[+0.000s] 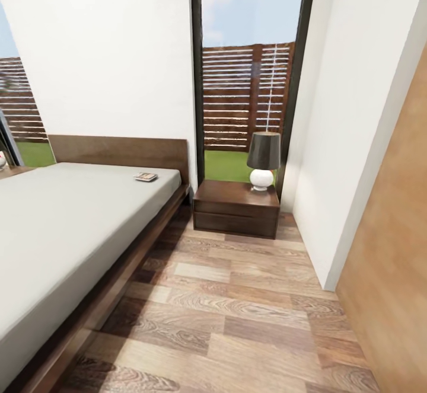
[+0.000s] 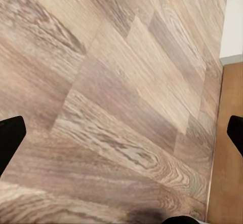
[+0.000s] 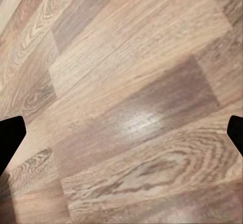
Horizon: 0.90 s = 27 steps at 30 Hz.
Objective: In the bedroom, move the book from the bed onto either nightstand, and place the two sandals side by side next to the bed.
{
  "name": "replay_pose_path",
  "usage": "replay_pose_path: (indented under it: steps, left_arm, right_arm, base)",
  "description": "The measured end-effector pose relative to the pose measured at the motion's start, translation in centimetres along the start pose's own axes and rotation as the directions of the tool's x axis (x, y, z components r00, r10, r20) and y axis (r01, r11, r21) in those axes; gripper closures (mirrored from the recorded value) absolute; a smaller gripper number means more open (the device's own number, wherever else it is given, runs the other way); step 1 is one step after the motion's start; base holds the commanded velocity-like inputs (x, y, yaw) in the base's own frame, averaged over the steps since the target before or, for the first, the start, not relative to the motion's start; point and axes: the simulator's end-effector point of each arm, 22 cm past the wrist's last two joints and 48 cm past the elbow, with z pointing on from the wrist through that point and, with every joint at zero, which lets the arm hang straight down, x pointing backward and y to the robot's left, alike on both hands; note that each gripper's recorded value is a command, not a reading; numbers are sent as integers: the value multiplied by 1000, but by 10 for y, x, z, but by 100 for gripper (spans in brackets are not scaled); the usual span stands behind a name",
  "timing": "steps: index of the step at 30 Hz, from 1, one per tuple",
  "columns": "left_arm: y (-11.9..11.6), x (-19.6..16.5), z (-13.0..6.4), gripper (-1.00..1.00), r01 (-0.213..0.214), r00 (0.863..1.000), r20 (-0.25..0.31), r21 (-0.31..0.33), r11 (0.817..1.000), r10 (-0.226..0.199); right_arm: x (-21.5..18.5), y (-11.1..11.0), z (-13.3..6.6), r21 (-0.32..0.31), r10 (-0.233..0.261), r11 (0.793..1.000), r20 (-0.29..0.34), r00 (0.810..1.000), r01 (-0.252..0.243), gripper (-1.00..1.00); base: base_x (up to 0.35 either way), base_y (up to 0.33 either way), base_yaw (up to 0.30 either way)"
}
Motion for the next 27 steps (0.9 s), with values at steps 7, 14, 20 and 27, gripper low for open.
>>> replay_pose_path:
  steps: [7,14,20,27]
  left_arm:
    - [0,0,0,-100,0,1000,0,-1,1000,0]
    - [0,0,0,-100,0,1000,0,0,1000,0]
    - [0,0,0,-100,0,1000,0,0,1000,0]
    - [0,0,0,-100,0,1000,0,0,1000,0]
  right_arm:
    - [0,0,0,0,0,1000,0,1000,0,-100]
    - [0,0,0,1,0,1000,0,1000,0,-100]
    - [0,0,0,1,0,1000,0,1000,0,-100]
    - [0,0,0,1,0,1000,0,1000,0,-100]
  base:
    - [129,-38,0]
    - [146,-77,0]
    - [156,-90,0]
    - [158,-92,0]
